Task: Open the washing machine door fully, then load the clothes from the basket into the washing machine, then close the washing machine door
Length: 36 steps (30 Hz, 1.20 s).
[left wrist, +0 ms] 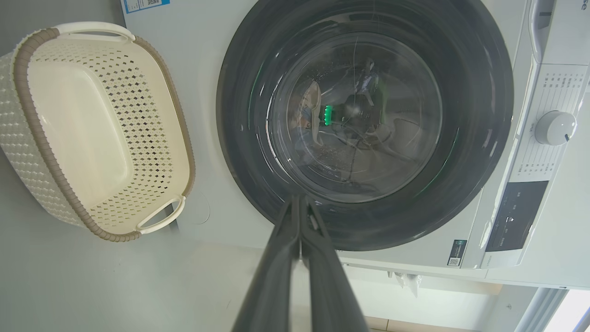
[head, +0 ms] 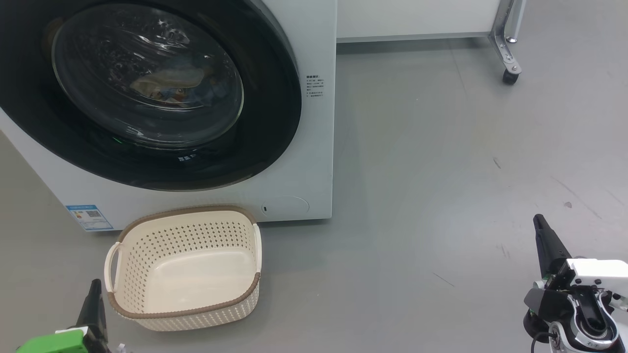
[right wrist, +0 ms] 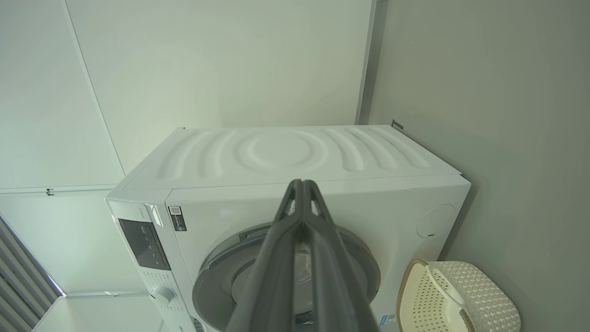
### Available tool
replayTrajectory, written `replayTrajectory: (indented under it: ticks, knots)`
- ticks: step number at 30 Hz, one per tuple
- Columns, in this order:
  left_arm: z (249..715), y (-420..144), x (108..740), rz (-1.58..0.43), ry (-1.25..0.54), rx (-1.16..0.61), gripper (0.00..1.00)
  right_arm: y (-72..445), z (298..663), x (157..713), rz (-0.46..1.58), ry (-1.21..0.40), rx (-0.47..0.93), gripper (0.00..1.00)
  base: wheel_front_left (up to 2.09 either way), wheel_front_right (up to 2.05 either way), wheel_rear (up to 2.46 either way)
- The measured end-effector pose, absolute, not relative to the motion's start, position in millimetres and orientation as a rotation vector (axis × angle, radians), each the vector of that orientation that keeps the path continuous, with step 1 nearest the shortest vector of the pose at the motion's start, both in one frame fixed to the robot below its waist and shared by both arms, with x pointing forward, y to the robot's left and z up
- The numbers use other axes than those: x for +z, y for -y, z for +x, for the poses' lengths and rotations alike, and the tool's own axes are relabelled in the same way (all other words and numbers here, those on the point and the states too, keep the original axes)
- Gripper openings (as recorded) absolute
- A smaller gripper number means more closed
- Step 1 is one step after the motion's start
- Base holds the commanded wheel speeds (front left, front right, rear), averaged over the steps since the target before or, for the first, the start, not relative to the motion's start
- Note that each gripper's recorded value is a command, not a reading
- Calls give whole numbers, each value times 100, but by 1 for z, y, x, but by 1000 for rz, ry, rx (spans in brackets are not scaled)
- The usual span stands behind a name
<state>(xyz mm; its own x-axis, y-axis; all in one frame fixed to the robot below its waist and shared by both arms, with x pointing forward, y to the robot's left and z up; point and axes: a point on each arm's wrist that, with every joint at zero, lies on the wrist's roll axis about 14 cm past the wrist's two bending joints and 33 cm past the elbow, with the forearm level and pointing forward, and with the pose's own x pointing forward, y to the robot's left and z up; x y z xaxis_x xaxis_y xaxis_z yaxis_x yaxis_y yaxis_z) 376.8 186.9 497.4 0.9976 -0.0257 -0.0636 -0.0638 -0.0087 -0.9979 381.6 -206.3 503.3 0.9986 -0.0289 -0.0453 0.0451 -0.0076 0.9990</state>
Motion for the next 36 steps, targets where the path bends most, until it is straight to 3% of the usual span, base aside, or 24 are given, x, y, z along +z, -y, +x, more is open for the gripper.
replayTrajectory:
  ticks: [36]
  knots:
    - [377, -187, 497, -1580, -69, 31, 0, 206, 382, 503, 1578, -12, -59, 0, 0, 0, 0]
